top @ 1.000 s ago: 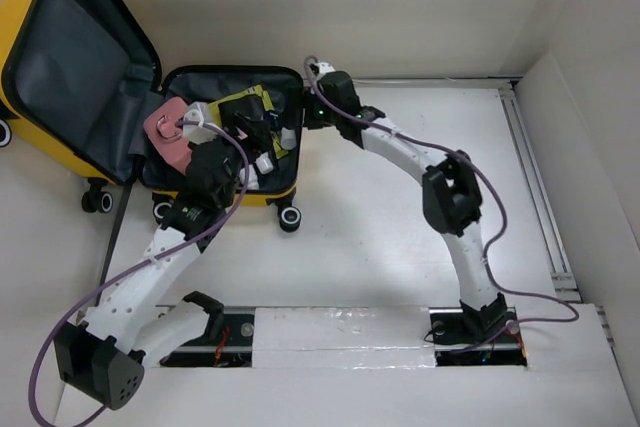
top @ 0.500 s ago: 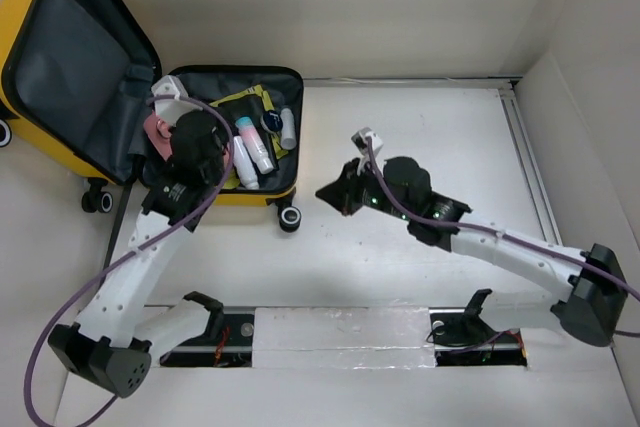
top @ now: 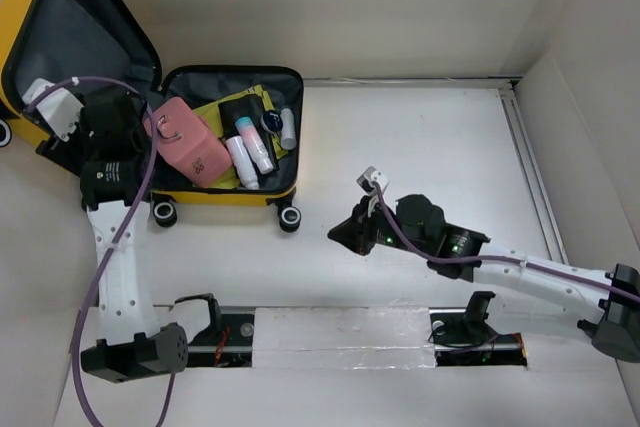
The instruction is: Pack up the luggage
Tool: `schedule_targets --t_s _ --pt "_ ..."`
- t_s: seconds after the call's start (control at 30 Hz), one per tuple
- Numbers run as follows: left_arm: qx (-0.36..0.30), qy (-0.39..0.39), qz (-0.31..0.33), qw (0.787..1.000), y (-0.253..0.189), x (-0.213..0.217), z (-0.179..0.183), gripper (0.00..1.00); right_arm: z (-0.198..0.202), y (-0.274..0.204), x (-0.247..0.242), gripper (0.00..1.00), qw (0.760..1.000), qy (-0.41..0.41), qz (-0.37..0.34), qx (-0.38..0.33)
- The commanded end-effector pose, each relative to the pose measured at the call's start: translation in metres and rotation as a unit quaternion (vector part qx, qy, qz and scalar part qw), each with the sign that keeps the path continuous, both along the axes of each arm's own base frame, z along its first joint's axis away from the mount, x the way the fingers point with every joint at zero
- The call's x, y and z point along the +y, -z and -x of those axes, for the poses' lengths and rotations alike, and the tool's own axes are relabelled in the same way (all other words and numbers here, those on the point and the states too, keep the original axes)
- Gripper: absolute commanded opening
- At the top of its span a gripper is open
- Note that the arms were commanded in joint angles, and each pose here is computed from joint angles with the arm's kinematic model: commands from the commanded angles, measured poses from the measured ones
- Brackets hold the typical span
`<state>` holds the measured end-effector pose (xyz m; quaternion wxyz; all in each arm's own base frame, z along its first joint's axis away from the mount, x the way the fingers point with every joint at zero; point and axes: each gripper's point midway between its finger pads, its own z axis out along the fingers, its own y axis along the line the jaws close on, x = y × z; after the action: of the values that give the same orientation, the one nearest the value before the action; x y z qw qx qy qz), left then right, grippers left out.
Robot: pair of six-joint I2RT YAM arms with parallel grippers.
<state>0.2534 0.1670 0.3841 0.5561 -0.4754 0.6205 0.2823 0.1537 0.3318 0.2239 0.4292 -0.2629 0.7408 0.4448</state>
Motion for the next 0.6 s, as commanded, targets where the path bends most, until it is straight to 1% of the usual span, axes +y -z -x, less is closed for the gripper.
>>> schedule_targets --t_s 0.0,0.03,0.13,0.17,0.23,0.3,0.33,0.37,0.4,0.43,0.47,0.5,0.53,0.57 --pt "0.094 -0.090 -0.047 0.990 0.011 0.022 0.013 0.59 0.007 -0.004 0.000 0.17 0.999 -0.024 -0.013 -0.020" --pt "0.118 -0.101 -0.051 0.987 0.016 0.024 0.013 0.53 0.010 -0.006 -0.001 0.19 0.999 -0.029 -0.019 -0.023" --pt "0.149 -0.134 -0.060 0.978 0.013 0.038 0.017 0.53 0.012 0.007 -0.005 0.20 0.999 -0.029 -0.009 -0.017" --pt "0.148 -0.138 -0.064 0.977 0.011 0.039 0.017 0.53 0.013 0.003 -0.007 0.20 0.999 -0.029 -0.014 -0.020" --pt "0.170 -0.146 -0.073 0.972 0.014 0.042 0.014 0.56 0.013 0.008 -0.008 0.22 0.999 -0.030 -0.008 -0.021" --pt "0.176 -0.148 -0.078 0.970 0.012 0.044 0.007 0.61 0.016 0.009 -0.009 0.23 0.999 -0.035 -0.008 -0.025" --pt "0.167 -0.155 -0.081 0.970 0.003 0.046 0.004 0.62 0.019 0.009 -0.009 0.24 0.999 -0.044 -0.009 -0.023" --pt "0.176 -0.154 -0.081 0.969 0.007 0.048 -0.006 0.64 0.020 0.009 -0.008 0.24 0.998 -0.050 -0.007 -0.028" --pt "0.185 -0.159 -0.086 0.966 0.004 0.049 -0.006 0.64 0.020 0.009 -0.008 0.25 0.998 -0.050 -0.007 -0.028" --pt "0.180 -0.165 -0.088 0.966 -0.001 0.050 -0.008 0.64 0.020 0.018 -0.008 0.25 0.998 -0.050 0.002 -0.022" --pt "0.190 -0.170 -0.087 0.963 0.004 0.054 -0.010 0.65 0.020 0.018 -0.008 0.25 0.998 -0.050 0.002 -0.022" --pt "0.177 -0.176 -0.087 0.965 -0.001 0.057 -0.009 0.65 0.020 0.027 -0.009 0.25 0.998 -0.052 0.013 -0.020" --pt "0.183 -0.170 -0.080 0.965 0.006 0.060 -0.014 0.65 0.020 0.027 -0.009 0.25 0.998 -0.052 0.013 -0.020" --pt "0.177 -0.177 -0.079 0.965 0.001 0.065 -0.013 0.65 0.020 0.031 -0.010 0.25 0.998 -0.052 0.017 -0.018"
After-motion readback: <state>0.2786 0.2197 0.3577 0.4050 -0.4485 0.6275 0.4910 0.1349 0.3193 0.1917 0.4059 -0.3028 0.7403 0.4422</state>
